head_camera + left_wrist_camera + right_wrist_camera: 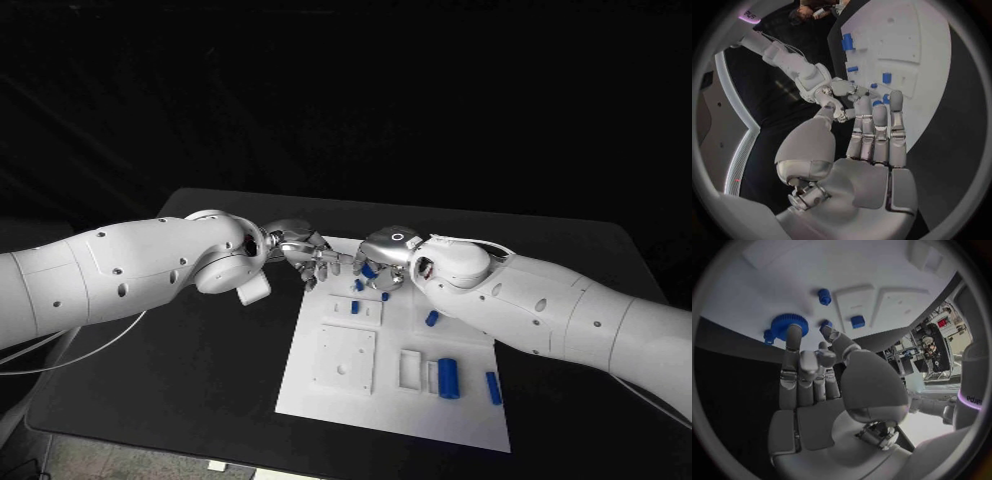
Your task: Assemble the parts on the task board
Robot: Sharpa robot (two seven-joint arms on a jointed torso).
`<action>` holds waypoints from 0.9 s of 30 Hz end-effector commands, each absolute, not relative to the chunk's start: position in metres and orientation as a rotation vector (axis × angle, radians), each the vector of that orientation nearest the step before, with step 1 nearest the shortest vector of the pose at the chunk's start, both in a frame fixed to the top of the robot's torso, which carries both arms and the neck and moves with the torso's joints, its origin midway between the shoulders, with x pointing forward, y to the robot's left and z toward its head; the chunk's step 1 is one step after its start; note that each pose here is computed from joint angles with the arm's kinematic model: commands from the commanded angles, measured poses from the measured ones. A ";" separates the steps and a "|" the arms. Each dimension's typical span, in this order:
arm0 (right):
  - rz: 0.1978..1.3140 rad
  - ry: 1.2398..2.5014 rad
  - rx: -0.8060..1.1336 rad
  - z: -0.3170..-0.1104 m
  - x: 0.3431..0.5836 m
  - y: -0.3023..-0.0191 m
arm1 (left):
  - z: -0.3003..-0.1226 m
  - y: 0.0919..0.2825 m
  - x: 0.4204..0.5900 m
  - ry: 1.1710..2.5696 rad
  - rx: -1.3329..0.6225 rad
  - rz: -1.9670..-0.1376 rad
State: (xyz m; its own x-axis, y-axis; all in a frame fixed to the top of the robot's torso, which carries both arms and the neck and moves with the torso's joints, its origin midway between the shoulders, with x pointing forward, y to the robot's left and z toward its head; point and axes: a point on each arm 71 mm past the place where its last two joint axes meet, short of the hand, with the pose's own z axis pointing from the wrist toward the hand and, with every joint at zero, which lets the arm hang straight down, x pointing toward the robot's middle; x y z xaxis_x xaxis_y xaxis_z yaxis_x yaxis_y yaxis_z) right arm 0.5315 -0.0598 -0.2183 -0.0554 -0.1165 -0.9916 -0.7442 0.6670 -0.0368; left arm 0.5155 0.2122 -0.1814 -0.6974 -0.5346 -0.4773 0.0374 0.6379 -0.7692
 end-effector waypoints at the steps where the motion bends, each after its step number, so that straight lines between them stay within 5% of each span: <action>1: 0.587 1.548 -0.801 -0.219 0.531 -0.058 | -0.180 0.209 0.513 2.148 -0.377 -1.059; 27: 0.554 1.525 -0.837 -0.217 0.534 -0.058 | -0.178 0.203 0.510 2.164 -0.359 -1.079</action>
State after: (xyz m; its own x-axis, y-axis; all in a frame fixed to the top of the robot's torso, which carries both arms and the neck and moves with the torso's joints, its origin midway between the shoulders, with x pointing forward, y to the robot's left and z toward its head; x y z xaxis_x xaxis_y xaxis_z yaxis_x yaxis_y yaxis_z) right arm 0.5335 -0.0571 -0.2162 0.0010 -0.1610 -0.9870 -0.7699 0.6298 -0.1035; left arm 0.5115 0.2056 -0.1785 -0.7145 -0.5212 -0.4667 0.0474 0.6294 -0.7756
